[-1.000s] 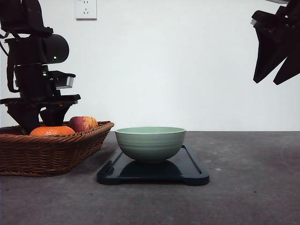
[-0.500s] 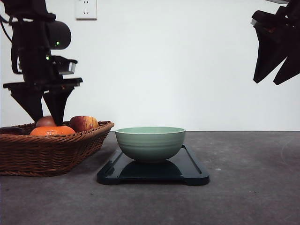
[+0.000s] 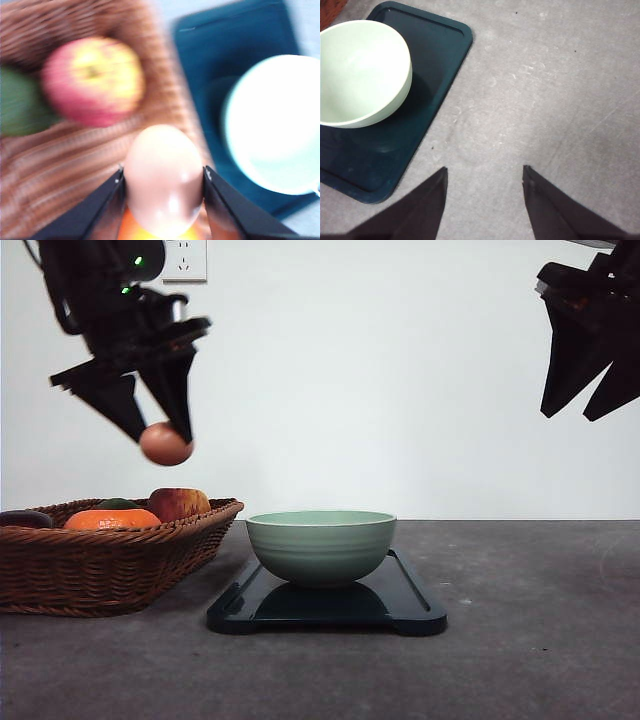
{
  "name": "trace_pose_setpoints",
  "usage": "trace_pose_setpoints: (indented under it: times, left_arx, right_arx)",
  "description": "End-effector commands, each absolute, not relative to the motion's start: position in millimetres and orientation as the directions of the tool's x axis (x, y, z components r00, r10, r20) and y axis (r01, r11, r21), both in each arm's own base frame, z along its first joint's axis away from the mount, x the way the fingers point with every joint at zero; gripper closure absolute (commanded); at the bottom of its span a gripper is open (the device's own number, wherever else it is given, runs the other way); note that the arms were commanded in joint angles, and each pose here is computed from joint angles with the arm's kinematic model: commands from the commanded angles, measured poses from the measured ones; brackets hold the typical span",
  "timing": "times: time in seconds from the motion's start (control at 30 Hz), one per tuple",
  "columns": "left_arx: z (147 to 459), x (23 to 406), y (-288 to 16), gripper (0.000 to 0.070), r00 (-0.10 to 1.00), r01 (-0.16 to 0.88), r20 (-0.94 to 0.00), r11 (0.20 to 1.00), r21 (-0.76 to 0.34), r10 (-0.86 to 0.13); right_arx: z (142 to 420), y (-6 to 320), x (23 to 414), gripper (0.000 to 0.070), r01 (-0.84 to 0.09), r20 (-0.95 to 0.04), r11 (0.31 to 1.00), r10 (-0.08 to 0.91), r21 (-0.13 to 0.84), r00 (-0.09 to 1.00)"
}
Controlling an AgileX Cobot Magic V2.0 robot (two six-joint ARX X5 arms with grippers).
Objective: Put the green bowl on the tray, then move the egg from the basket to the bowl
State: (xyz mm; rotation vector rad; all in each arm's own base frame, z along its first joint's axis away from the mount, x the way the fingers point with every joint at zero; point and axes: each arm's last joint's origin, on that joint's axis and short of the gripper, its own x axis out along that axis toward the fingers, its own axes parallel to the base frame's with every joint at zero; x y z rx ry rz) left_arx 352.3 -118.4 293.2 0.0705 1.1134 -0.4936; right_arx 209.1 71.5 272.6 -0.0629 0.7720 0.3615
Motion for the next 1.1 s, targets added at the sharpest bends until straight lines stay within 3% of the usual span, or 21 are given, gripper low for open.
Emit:
trace_pose_setpoints:
  times: [0.0, 0.3, 0.57, 1.07]
  left_arx:
    - [298, 353, -131, 0.0513, 0.358, 0.437, -0.857, 0.877, -0.198, -0.371]
    - [306, 338, -194, 0.0513, 0.41, 0.557, -0.774, 0.804, -0.207, -0.483]
    - [303, 331, -223, 0.0513, 0.448, 0.575, -0.755, 0.801, -0.168, -0.479]
    - [234, 349, -249, 0.0513, 0.323, 0.56, -0.851, 0.808, -0.181, -0.414]
  right_arx:
    - [274, 73, 211, 0.0411, -0.339, -0.687, 0.938, 0.297, 0.077, 0.663]
    - [274, 73, 211, 0.0411, -0.339, -0.688, 0.938, 0.296, 0.078, 0.662]
    - [274, 73, 211, 0.0411, -0.339, -0.688, 0.937, 0.297, 0.078, 0.663]
    - [274, 73, 211, 0.0411, -0.339, -0.688, 0.938, 0.297, 0.078, 0.663]
